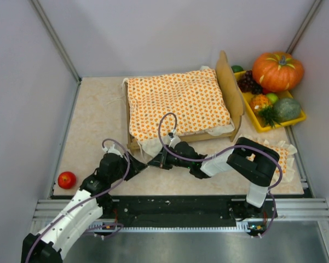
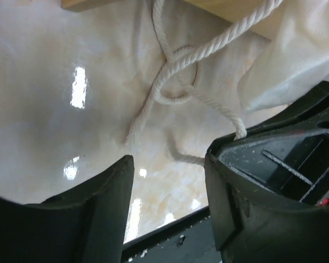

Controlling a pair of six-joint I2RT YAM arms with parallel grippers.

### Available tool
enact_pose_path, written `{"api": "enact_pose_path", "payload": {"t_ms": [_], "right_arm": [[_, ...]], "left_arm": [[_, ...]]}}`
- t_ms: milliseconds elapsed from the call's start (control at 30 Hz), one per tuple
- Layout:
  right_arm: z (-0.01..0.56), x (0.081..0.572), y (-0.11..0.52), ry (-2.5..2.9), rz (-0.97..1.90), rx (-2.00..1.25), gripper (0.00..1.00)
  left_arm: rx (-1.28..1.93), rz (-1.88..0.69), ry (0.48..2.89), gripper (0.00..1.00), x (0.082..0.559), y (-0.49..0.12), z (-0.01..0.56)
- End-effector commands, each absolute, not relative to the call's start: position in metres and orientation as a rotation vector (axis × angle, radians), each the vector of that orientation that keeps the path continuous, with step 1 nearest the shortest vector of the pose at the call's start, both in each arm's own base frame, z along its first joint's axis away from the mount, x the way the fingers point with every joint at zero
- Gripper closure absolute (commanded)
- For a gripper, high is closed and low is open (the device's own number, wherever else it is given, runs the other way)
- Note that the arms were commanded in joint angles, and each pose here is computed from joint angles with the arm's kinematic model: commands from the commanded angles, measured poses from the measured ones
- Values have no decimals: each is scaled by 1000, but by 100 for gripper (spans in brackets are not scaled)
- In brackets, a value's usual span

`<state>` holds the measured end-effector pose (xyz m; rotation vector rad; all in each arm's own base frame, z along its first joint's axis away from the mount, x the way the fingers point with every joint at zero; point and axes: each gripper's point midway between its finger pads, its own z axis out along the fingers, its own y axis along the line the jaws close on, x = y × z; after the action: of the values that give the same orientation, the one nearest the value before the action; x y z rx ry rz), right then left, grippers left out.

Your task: Set up the pet bed

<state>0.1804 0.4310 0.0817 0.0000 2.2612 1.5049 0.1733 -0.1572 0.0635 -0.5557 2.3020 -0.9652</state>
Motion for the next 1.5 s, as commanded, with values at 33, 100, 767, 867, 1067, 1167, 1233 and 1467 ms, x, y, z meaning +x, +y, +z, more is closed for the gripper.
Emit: {"api": "enact_pose_path", "payload": {"t_ms": [33,100,767,867,1067,1167,1233,1467], "right_arm": [[83,187,437,2233,1500,-8,100],[85,188,440,2228,1511,-17,100],[111,198,445,2166,1610,32,100],[111,198,444,2165,1606,32,100],[113,197,443,2164,1604,26,100],[114,196,442,2165,1597,18,100],[115,196,441,2164,1596,15,100],[120,195,442,2158,1607,2,100]], "left_arm": [[-530,-1018,2232,36,173,-159,83],[-532,-1018,2226,36,172,-158,81],[-446,-1113,2134,52,172,-166,85],[-396,-1118,2125,54,173,-168,85],[-334,-1043,2153,44,173,-163,76],[-293,-986,2165,42,175,-159,76],[-258,-946,2166,42,178,-157,79],[-156,-876,2168,43,187,-156,83]]}}
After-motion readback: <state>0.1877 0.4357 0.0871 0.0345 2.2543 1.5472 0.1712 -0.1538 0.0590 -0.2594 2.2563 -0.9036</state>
